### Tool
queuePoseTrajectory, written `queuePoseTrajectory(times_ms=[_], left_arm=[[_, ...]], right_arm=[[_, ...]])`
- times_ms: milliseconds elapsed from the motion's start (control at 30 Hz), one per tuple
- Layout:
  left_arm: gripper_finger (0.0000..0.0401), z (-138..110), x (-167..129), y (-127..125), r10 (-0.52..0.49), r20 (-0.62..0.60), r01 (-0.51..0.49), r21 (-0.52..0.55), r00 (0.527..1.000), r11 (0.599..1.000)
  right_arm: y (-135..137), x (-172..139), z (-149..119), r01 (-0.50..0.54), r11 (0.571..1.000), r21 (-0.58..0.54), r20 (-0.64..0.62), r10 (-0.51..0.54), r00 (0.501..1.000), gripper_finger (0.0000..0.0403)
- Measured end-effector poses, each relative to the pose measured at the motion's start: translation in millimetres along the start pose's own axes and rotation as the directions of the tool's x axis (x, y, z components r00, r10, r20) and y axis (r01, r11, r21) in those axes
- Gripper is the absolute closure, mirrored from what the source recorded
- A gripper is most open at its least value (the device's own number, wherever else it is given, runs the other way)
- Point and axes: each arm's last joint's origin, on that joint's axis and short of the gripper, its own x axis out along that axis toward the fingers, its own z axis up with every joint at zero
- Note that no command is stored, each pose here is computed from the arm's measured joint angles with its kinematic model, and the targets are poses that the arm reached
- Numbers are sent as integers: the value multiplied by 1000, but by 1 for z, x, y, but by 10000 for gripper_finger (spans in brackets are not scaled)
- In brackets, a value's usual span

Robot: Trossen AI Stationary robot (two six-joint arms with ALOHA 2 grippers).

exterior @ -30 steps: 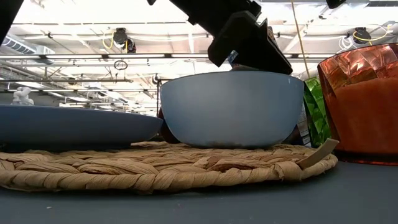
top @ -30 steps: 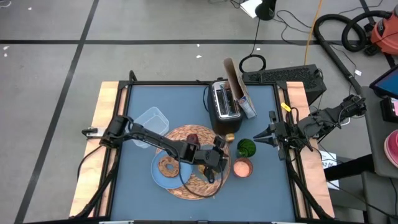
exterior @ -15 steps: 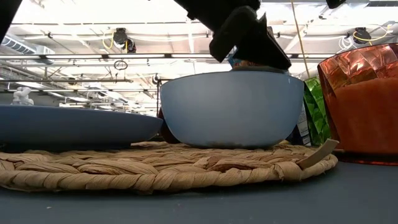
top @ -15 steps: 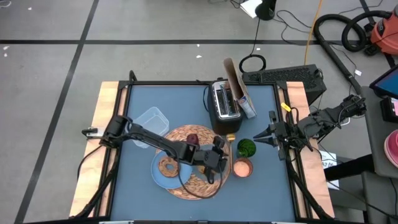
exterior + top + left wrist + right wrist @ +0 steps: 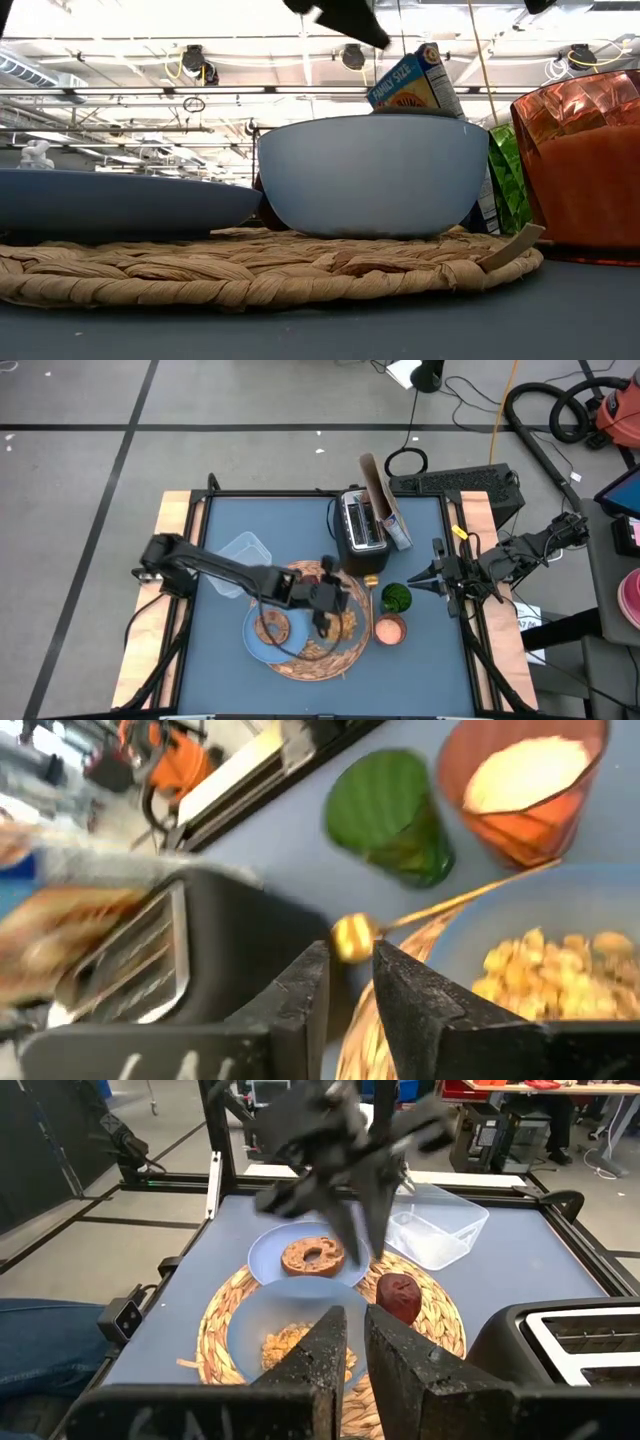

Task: Arrange a breakfast setting
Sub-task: Return to Home Position

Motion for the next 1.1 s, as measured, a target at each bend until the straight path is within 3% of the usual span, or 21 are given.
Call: queuePoseTrajectory(times_ms=[300, 567, 800, 1100], left_arm=[[393, -24, -86, 61, 5, -113, -26, -183, 994, 983], [396, -45, -178, 97, 73, 9, -65, -341, 997, 938], [397, -102, -231, 84, 111, 144, -26, -491, 983, 871], [397, -182, -246, 51, 237, 379, 43, -602, 895, 797]], right_arm=[[0, 1, 0, 0, 1000, -1, -2, 0, 1000, 369], [0, 1, 0, 1, 1000, -1, -2, -1, 1000, 369], [0, 1, 0, 0, 1000, -1, -2, 0, 1000, 369], [0, 1, 0, 0, 1000, -1, -2, 0, 1000, 369]])
